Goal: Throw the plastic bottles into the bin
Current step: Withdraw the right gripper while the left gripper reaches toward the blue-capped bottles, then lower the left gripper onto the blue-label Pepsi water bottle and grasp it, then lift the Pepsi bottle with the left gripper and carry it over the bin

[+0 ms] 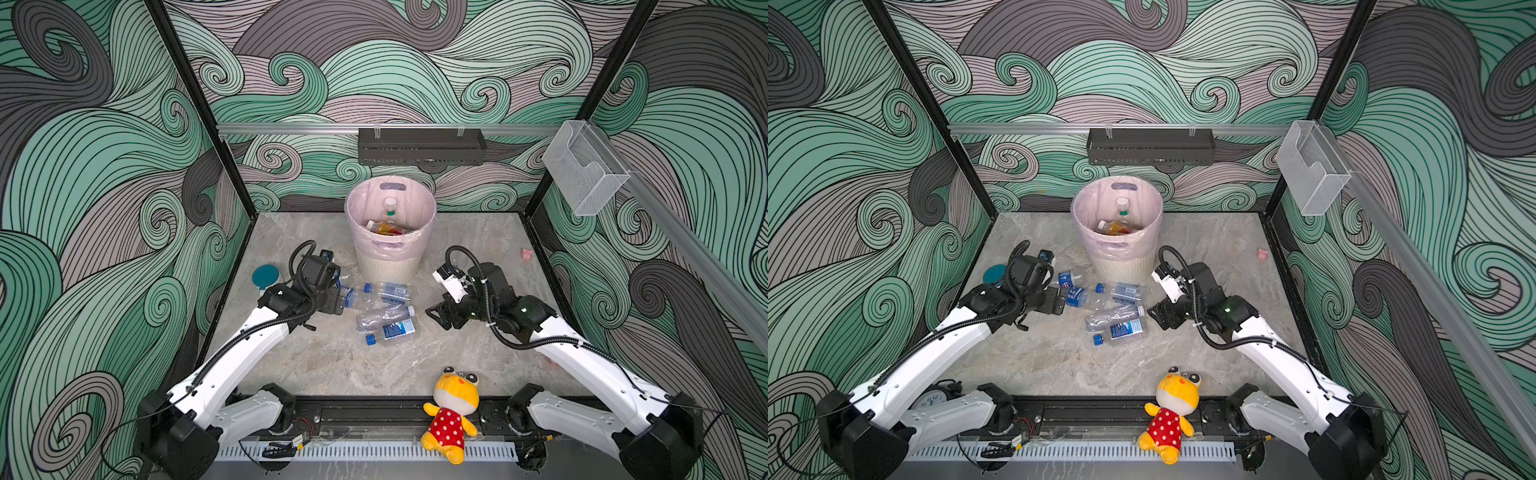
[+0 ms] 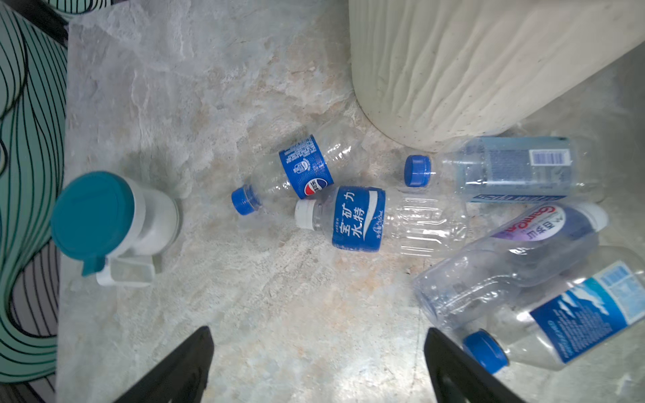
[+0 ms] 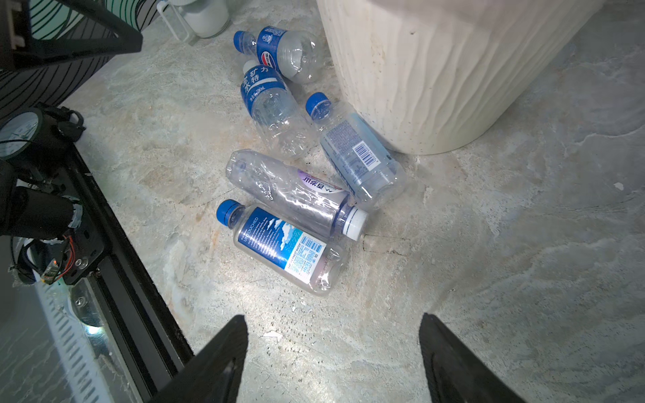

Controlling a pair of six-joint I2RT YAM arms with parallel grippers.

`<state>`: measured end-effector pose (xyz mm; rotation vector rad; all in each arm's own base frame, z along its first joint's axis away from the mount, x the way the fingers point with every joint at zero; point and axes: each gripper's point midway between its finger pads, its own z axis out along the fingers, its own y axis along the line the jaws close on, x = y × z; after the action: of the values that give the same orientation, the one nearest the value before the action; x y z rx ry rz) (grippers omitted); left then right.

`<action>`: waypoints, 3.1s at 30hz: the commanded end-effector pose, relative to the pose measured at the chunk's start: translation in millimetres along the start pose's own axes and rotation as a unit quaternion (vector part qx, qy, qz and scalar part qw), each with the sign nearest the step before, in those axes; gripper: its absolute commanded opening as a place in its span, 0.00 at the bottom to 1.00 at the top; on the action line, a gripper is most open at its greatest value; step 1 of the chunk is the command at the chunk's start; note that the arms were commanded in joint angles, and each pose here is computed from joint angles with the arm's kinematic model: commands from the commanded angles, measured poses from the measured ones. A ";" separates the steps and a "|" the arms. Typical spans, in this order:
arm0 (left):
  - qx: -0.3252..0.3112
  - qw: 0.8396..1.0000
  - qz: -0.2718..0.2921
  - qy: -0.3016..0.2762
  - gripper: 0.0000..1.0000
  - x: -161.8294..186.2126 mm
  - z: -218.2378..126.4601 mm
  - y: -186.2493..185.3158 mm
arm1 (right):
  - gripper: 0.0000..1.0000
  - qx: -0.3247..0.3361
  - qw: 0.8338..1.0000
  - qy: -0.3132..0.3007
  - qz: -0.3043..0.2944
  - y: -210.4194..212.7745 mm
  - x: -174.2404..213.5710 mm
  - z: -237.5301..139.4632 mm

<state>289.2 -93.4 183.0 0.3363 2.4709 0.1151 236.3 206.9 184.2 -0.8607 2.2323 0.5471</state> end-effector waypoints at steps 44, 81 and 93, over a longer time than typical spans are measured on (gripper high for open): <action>0.110 0.963 0.193 0.151 0.77 -21.7 202.5 29.5 | 0.83 0.064 0.982 -0.165 0.061 -13.8 -7.4 -45.0; 0.027 0.994 -0.090 -0.060 0.51 -35.0 -8.8 67.6 | 0.82 0.086 0.982 -0.158 0.060 -23.8 -16.4 -38.2; 0.086 0.977 -0.165 -0.104 0.51 34.1 -66.9 39.9 | 0.80 0.091 0.983 -0.144 0.064 -30.2 -25.9 -20.2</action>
<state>250.1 -37.8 233.7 0.0265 2.2447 -0.1780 254.4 182.2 192.9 -0.5256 2.0997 0.4886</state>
